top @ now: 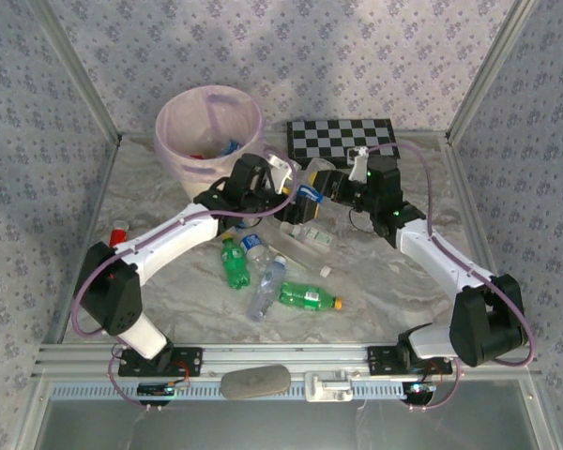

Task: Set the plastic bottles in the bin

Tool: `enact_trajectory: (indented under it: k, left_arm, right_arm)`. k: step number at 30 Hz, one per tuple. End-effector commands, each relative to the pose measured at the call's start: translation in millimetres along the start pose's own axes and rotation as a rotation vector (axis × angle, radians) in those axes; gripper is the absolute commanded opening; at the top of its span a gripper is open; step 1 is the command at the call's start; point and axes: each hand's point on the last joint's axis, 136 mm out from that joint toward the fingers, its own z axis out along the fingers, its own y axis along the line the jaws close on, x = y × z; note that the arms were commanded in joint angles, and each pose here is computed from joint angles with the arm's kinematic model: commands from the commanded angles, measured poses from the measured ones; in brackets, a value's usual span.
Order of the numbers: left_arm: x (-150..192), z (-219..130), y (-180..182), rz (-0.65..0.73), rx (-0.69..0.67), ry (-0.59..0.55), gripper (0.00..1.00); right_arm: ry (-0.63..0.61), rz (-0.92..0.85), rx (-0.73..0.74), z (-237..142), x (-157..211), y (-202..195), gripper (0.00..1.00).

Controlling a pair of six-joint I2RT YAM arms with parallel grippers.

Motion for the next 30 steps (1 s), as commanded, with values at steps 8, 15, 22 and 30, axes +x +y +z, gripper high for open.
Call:
enact_trajectory:
  k: [8,15,22,30]
  left_arm:
    - [-21,1,-5,0.033,-0.001,-0.057,0.79]
    - [-22,-2,-2,0.032,-0.022,-0.072,0.57]
    - [-29,-17,8,0.031,-0.093,-0.109,0.53]
    - [-68,-61,9,0.064,-0.132,-0.211,0.52]
  right_arm:
    - [-0.049,-0.03,-0.109,-4,-17,41,0.43]
    - [-0.054,-0.026,-0.119,-2,-17,44,0.52]
    - [-0.107,0.0,-0.088,-11,-31,35,0.86]
    - [-0.234,-0.001,0.039,-43,-54,4,0.94]
